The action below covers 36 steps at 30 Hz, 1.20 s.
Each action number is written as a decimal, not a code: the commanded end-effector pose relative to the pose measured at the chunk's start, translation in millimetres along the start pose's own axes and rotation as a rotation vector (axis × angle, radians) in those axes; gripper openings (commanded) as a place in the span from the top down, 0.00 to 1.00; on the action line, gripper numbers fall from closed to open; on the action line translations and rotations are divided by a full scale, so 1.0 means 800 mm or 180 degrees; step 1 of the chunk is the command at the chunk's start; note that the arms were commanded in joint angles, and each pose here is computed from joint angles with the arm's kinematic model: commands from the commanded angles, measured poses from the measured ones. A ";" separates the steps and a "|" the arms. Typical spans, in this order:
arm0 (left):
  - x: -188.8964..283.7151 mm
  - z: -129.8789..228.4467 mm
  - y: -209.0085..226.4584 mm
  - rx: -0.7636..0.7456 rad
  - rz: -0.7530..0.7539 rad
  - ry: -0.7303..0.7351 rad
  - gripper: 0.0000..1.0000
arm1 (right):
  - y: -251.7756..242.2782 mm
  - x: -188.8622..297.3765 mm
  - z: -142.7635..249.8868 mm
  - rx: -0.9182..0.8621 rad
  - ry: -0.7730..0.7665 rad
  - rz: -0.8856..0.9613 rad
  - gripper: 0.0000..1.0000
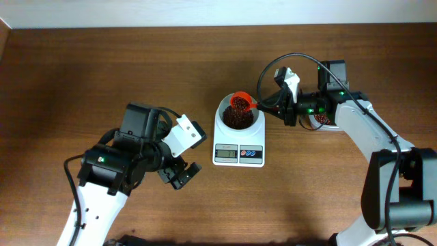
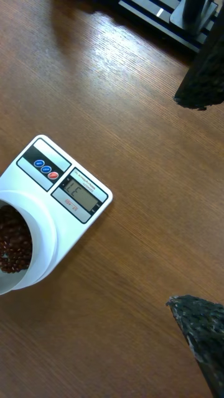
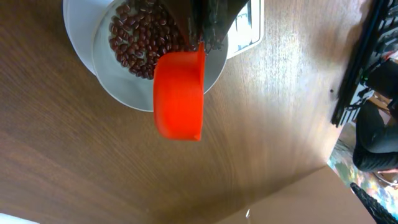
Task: Scoop and weigh 50g on scale
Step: 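Tilt the scoop over the bowl to add beans while watching the scale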
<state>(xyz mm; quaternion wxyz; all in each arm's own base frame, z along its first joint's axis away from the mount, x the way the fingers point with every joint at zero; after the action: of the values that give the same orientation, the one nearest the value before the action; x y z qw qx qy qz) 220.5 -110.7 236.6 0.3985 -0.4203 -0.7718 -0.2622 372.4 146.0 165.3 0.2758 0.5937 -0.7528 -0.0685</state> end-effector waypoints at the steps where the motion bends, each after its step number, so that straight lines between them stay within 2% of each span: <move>1: 0.000 -0.001 -0.001 -0.0050 0.0039 -0.0034 0.01 | 0.004 -0.005 0.003 0.0047 -0.0026 -0.0114 0.96; 36: 0.000 -0.001 -0.001 -0.0050 0.0039 -0.0034 0.01 | 0.003 -0.005 0.005 0.0026 -0.0005 -0.0096 0.96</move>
<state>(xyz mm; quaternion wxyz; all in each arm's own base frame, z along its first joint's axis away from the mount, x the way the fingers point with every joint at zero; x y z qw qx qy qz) 220.5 -110.7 236.6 0.3985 -0.4203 -0.7718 -0.2622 372.0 146.1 165.4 0.2709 0.5968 -0.7527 -0.0630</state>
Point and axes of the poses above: each gripper's point midway between its finger pads, its own x axis back along the fingers, its own y axis along the line the jaws close on, z = x × y, the point moved 4 cm from there along x, back along the fingers, and after that the axes turned 7 degrees about -x, right-handed, at the moved point
